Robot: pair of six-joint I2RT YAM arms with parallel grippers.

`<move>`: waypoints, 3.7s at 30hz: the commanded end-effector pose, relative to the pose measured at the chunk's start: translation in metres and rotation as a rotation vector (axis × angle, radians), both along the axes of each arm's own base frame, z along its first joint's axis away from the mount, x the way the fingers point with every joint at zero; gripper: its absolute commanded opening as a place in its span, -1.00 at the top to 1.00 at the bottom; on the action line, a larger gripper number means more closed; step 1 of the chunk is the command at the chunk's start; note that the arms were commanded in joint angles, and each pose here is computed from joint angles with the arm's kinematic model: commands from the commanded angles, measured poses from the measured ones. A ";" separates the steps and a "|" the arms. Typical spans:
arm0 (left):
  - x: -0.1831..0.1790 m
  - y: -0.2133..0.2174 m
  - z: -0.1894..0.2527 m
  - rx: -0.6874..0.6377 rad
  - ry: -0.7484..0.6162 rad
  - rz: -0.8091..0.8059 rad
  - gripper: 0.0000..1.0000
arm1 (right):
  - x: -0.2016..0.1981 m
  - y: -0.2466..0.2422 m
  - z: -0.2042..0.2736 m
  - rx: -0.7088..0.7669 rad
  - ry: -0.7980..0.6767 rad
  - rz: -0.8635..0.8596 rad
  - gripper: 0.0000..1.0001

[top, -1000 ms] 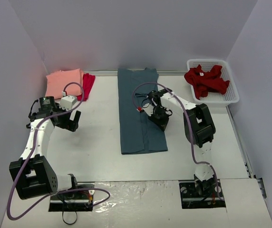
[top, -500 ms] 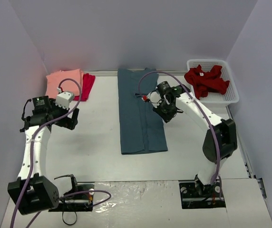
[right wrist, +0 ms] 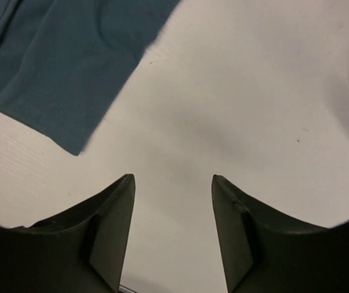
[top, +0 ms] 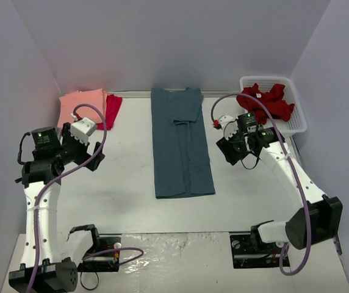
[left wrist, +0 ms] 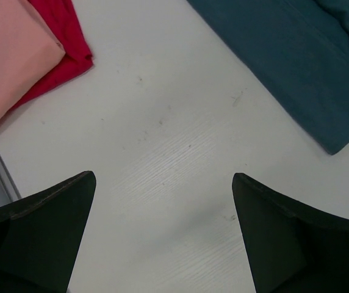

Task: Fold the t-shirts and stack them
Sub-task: Rotate the tshirt 90 degrees, then grab the bottom of the folded rectangular tshirt with both arms

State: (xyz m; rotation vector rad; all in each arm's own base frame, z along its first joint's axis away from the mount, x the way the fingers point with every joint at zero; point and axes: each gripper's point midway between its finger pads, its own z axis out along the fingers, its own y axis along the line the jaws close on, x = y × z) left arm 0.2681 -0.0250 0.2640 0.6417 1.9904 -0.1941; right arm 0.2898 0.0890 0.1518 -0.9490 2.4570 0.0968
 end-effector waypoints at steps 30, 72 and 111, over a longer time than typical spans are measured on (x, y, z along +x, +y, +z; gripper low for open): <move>0.113 0.034 -0.145 -0.155 -0.231 0.341 -0.89 | 0.055 -0.049 0.028 0.316 -0.741 -0.424 -1.00; 0.135 0.035 -0.168 -0.133 -0.330 0.464 -0.89 | 0.092 -0.089 -0.036 0.387 -1.069 -0.610 -1.00; 0.136 0.036 -0.167 -0.133 -0.333 0.465 -0.89 | 0.114 -0.105 -0.049 0.371 -0.969 -0.707 -1.00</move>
